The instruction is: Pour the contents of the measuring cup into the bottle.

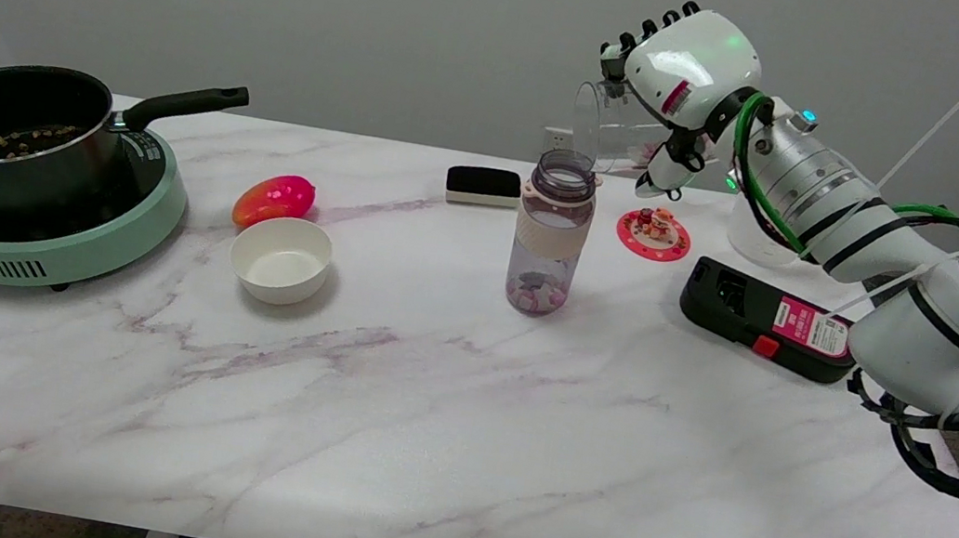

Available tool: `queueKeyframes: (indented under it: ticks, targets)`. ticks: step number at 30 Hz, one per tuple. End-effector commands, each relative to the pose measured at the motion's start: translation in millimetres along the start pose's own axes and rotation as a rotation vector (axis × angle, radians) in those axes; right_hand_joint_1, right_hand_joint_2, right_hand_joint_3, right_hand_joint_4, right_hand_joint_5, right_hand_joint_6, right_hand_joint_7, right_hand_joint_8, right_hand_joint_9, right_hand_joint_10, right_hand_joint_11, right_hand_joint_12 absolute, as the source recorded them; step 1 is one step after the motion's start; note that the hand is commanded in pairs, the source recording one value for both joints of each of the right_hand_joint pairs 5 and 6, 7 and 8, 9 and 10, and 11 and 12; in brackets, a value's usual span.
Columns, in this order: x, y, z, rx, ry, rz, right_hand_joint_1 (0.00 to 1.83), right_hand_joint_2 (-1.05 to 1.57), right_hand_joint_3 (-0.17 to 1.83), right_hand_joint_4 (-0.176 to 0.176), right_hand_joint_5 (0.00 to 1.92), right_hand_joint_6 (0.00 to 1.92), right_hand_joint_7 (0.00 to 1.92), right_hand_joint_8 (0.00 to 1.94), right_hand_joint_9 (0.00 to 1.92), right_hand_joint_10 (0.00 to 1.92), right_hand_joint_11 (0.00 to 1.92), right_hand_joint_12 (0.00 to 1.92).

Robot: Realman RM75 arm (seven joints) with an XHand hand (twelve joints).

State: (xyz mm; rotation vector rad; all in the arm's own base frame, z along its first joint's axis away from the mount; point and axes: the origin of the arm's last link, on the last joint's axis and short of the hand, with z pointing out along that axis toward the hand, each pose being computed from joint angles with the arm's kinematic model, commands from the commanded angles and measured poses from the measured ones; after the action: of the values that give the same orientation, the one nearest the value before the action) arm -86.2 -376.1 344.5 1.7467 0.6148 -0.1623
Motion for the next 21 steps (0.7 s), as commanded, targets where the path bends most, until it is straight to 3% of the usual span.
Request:
queueKeyframes:
  ticks: [1,21]
  targets:
    - [1,4,5,0.012,-0.016,-0.008,1.28,1.43,0.43,0.0,1.92,1.92,1.68,1.68,1.41,1.41,1.3,1.3]
    - [9,4,28,0.056,-0.025,-0.031,1.29,1.41,0.44,0.0,1.91,1.91,1.67,1.67,1.4,1.4,1.29,1.29]
